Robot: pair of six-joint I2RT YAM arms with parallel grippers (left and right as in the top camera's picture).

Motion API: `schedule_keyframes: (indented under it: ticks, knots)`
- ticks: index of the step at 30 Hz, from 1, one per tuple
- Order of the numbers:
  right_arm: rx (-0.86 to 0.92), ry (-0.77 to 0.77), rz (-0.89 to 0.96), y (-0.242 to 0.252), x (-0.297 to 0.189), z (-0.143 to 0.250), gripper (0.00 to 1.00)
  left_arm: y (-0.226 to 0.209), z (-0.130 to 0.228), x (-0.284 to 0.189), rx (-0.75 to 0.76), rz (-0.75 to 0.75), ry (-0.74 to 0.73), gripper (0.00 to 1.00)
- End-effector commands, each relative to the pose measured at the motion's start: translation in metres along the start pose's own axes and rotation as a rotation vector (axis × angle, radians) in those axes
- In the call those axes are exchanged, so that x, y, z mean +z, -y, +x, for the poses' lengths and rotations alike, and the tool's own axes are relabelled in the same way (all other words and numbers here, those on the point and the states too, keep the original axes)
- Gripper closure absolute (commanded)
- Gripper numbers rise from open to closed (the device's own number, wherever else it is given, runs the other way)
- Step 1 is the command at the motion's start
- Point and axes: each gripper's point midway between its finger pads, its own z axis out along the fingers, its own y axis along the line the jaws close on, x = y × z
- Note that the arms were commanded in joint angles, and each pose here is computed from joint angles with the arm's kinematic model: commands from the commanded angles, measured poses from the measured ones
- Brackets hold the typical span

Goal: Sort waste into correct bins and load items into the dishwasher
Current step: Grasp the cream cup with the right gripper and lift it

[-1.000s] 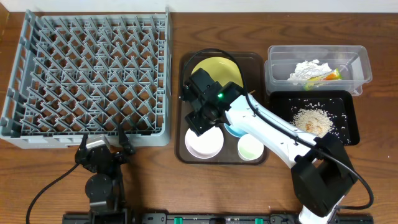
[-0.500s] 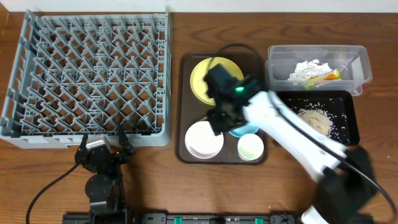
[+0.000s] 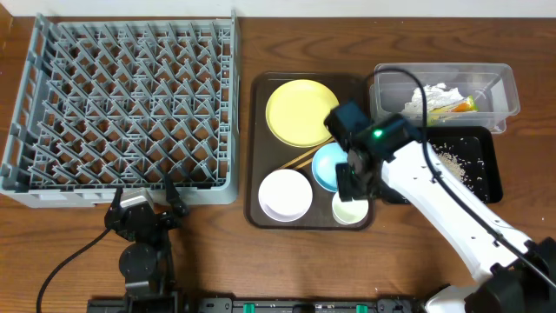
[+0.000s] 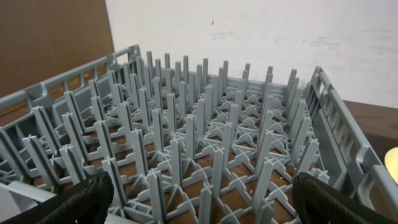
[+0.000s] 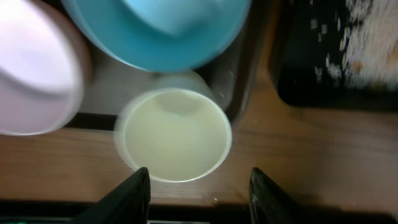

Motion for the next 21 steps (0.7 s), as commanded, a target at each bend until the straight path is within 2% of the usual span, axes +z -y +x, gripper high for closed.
schedule_keyframes:
  ticks: [1,5,13,15,18,21]
  knots:
    - [0.059,-0.046,0.050,0.014,0.025,0.009,0.52,-0.002,0.019,0.002,0.017,-0.007,-0.056,0.08]
    - [0.062,-0.063,0.036,0.013,0.047,0.015,0.61,-0.002,0.019,0.002,0.017,-0.007,-0.056,0.08]
    - [0.063,-0.056,0.018,0.012,0.078,0.021,0.70,-0.002,0.019,0.002,0.017,-0.007,-0.056,0.08]
    - [0.063,-0.050,0.014,0.012,0.080,0.020,0.78,-0.002,0.019,0.002,0.017,-0.007,-0.056,0.08]
    - [0.064,-0.040,0.008,0.010,0.080,0.017,0.98,-0.002,0.019,0.002,0.017,-0.007,-0.056,0.07]
    - [0.066,-0.051,0.003,0.010,0.079,0.019,0.99,-0.002,0.019,0.002,0.017,-0.007,-0.056,0.08]
